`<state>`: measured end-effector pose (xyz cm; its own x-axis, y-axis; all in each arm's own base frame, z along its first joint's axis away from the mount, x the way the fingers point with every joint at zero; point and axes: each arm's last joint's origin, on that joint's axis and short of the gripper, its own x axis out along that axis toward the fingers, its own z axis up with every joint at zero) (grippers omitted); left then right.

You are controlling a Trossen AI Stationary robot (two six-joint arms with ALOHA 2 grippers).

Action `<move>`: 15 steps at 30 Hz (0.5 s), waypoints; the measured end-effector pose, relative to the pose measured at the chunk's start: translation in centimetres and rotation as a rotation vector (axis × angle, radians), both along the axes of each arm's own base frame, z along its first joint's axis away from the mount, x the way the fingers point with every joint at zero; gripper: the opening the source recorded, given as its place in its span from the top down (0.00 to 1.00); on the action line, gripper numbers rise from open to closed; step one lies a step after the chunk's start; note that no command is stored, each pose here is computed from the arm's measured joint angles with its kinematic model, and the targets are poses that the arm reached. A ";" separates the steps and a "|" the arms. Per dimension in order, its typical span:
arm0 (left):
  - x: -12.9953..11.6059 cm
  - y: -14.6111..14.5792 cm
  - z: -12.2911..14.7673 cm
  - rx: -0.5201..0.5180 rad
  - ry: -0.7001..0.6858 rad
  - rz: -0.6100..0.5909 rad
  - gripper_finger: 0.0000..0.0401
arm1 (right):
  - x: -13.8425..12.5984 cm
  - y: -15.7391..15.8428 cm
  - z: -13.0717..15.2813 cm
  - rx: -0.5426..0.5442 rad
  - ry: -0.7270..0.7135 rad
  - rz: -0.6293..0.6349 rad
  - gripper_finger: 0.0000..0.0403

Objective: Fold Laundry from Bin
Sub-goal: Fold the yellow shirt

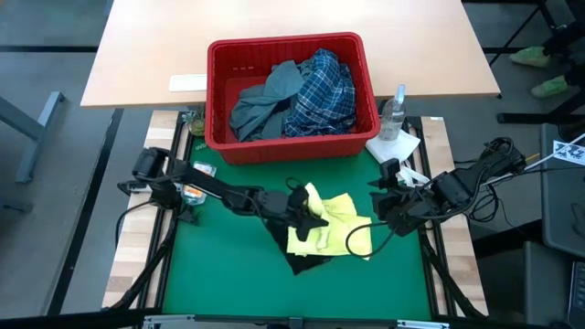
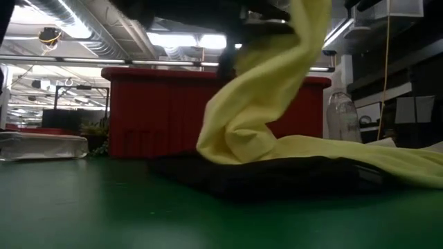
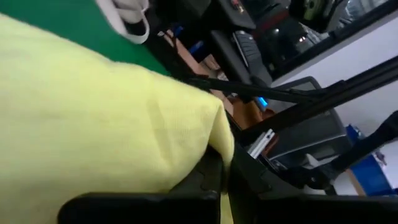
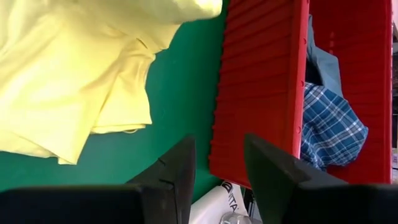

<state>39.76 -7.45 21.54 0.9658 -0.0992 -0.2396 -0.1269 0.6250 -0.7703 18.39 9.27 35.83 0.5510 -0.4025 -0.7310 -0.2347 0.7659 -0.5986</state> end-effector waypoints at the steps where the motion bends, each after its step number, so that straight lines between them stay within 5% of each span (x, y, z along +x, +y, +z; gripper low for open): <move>1: 0.6 -0.1 0.1 0.018 -0.009 -0.005 0.99 | 0.0 0.0 0.0 -0.004 -0.002 -0.001 0.66; 8: 5.5 -1.1 1.1 0.149 -0.087 -0.039 0.99 | 0.0 0.0 0.0 -0.001 -0.004 -0.005 0.66; 15: 9.2 -1.6 -1.6 0.212 0.023 -0.056 0.99 | 0.0 0.0 0.0 0.003 -0.006 -0.010 0.66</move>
